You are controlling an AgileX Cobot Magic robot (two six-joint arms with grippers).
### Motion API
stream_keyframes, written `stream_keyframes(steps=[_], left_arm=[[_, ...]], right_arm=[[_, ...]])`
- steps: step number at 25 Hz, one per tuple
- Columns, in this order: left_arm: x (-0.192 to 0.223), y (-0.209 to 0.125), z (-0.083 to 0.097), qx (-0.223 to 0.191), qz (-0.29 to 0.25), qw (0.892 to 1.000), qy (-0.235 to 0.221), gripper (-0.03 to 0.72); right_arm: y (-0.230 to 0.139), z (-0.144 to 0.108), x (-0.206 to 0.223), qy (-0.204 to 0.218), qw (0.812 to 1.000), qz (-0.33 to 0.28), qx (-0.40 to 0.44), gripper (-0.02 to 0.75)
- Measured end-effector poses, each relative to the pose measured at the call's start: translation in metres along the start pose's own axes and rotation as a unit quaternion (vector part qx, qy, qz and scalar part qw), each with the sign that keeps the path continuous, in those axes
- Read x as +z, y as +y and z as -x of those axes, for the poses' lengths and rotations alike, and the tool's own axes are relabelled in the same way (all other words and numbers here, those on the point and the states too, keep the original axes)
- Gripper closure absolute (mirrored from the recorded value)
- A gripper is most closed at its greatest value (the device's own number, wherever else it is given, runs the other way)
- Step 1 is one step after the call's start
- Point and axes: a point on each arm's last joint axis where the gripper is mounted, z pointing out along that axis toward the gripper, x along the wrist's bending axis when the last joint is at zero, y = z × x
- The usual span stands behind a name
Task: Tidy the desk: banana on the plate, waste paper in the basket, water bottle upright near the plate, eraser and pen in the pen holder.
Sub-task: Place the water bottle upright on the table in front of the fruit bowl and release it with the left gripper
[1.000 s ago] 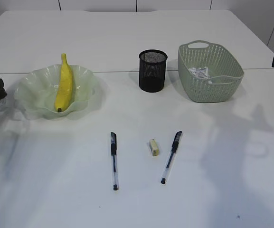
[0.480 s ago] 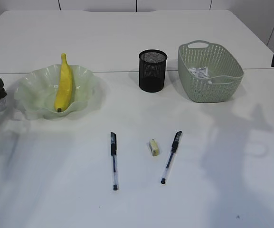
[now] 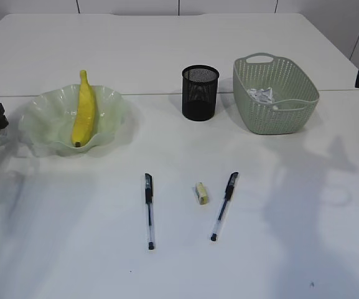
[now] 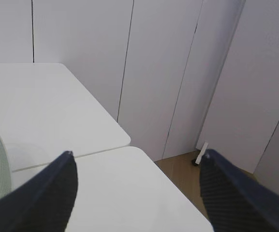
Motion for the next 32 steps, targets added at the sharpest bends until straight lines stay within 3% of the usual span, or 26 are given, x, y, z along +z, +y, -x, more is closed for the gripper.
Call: stream_keyframes(steps=[21, 32], left_arm=[[0.012, 0.01, -0.001, 0.028, 0.019, 0.999, -0.002, 0.315], [0.015, -0.009, 0.006, 0.025, 0.023, 0.999, -0.015, 0.315]], right_arm=[[0.001, -0.001, 0.0, 0.003, 1.0, 0.003, -0.003, 0.149], [0.001, -0.001, 0.0, 0.004, 1.0, 0.003, -0.003, 0.149]])
